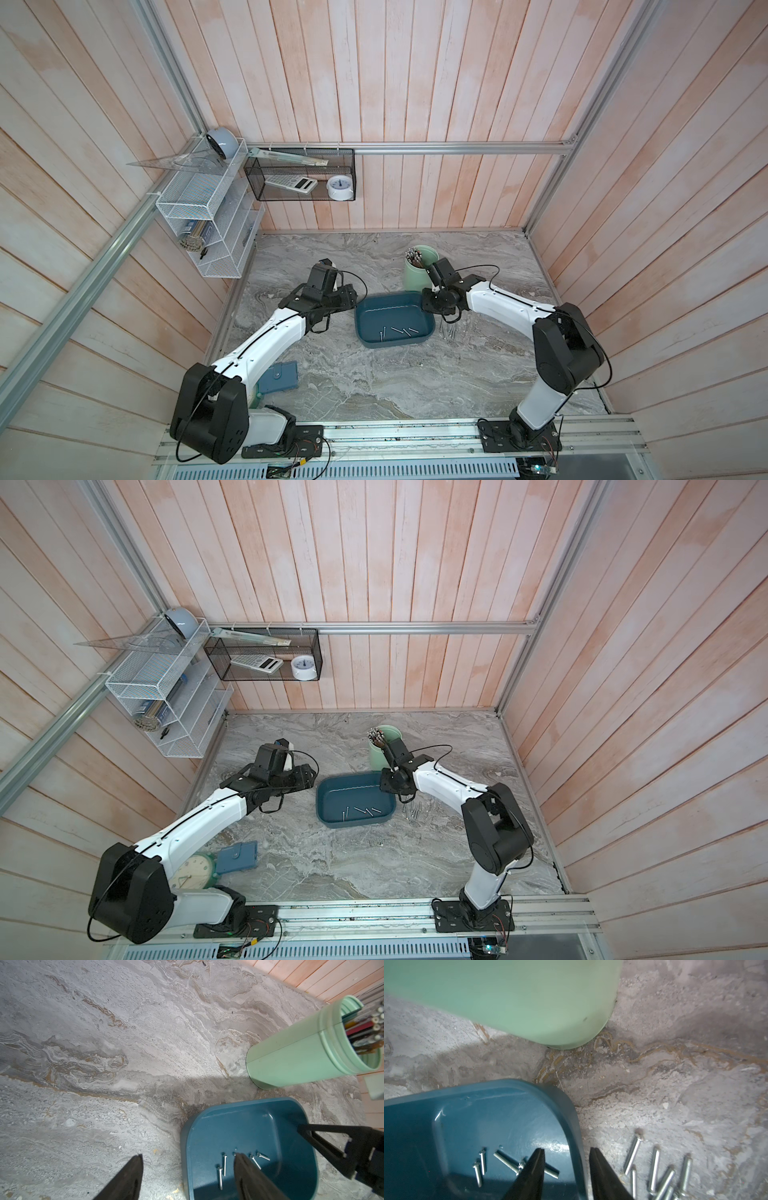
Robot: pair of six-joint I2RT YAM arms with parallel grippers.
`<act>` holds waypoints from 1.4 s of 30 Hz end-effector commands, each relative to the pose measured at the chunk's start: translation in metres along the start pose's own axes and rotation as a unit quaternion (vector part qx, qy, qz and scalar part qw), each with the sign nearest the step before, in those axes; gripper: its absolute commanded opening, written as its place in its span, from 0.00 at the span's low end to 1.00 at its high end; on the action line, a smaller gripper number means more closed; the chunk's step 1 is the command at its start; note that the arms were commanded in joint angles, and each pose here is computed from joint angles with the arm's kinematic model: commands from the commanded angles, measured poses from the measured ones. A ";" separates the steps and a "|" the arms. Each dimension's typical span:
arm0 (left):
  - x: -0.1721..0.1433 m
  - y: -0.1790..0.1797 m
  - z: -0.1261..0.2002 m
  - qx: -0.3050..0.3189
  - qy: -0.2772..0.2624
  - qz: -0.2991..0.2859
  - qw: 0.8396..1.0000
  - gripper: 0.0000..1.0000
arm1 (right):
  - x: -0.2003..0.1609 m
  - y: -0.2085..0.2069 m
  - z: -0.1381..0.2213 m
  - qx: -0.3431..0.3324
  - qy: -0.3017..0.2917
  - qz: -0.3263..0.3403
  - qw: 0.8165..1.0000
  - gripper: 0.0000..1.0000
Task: Take out the screws from the storage box
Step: Adjust the storage box at the center of the board.
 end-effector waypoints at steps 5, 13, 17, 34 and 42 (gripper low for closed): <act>0.007 -0.002 0.004 0.000 -0.011 -0.008 1.000 0.74 | -0.006 0.002 -0.007 -0.061 0.020 0.010 0.998 0.24; 0.008 0.000 0.007 0.015 -0.019 -0.010 1.000 0.74 | -0.017 -0.003 -0.010 -0.077 0.052 0.009 0.996 0.14; 0.011 0.002 0.013 0.029 -0.032 -0.013 0.999 0.74 | -0.022 0.000 -0.005 -0.051 0.068 -0.003 0.996 0.11; 0.038 -0.003 0.052 0.049 -0.085 -0.034 0.995 0.75 | -0.049 0.001 0.009 0.134 0.204 -0.149 0.958 0.00; 0.046 -0.010 0.061 0.028 -0.092 -0.029 0.995 0.75 | -0.047 -0.007 0.022 0.120 0.201 -0.149 0.961 0.00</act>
Point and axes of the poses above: each gripper's point midway between its finger pads, its own z axis back along the fingers, its own y axis along the line the jaws close on, x = y × z, the point moved 8 cm from there along z, back along the fingers, and after that the axes turned 7 degrees about -z, right-handed, at the moved point
